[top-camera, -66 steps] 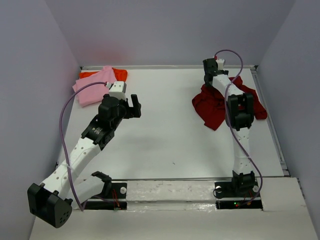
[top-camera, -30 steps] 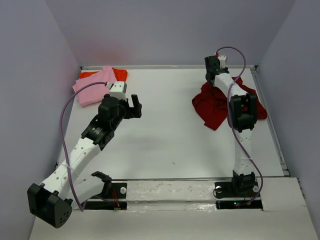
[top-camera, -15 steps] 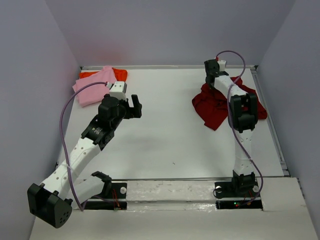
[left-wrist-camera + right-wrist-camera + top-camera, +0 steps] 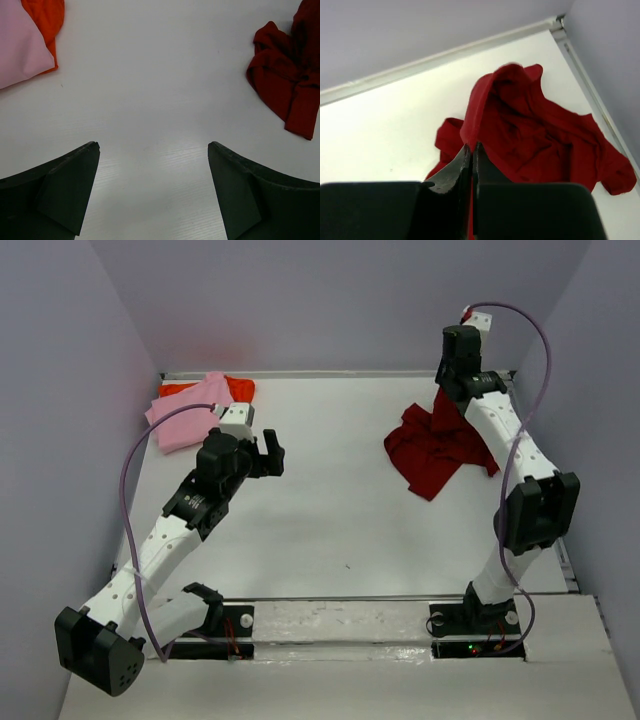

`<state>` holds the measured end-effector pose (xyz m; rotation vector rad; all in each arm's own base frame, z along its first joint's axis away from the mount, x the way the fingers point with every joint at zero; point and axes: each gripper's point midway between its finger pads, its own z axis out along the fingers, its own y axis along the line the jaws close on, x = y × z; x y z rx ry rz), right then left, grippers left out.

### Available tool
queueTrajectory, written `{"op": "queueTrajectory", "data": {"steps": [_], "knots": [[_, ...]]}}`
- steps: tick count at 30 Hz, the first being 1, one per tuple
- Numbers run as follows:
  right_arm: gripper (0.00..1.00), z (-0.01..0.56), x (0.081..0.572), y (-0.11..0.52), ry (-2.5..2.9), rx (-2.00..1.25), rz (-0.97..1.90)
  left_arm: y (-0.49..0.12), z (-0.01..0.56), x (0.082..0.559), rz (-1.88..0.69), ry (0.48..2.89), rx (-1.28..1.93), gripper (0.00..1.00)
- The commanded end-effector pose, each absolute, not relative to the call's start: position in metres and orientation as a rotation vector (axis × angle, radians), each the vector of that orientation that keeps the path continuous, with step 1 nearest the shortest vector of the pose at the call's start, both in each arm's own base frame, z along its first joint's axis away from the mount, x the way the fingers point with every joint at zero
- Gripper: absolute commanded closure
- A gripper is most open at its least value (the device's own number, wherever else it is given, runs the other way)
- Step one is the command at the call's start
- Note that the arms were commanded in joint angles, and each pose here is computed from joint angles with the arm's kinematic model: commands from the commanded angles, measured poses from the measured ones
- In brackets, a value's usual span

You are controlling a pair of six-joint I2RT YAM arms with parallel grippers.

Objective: Fold and stack the t-shirts
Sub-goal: Pick up the crumpled T-shirt from the corner of the board.

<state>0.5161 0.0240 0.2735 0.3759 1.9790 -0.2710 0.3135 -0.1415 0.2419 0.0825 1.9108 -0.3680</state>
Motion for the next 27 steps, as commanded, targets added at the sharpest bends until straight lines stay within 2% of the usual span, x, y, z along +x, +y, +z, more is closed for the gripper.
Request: {"op": "queueTrajectory", "data": {"steps": [1,10,11,19,24,27], "knots": [[1.00,0.334,0.493,0.043,1.842,0.340,-0.169,-0.145,0.259,0.314,-0.404,1.844,0.082,0.01],[1.00,0.429,0.433,0.044,1.653,0.316,-0.100,-0.150,0.259,0.313,-0.436,1.842,0.096,0.01],[1.00,0.456,0.421,0.037,1.604,0.334,-0.104,-0.154,0.257,0.312,-0.459,1.843,0.104,0.01],[1.00,0.509,0.375,0.047,1.541,0.300,0.051,-0.188,0.254,0.306,-0.647,1.852,0.139,0.01],[1.00,0.531,0.341,0.048,1.513,0.273,0.120,-0.235,0.261,0.294,-0.822,1.818,0.104,0.01],[1.00,0.536,0.337,0.044,1.503,0.268,0.098,-0.288,0.252,0.274,-0.922,1.841,0.174,0.01]]}}
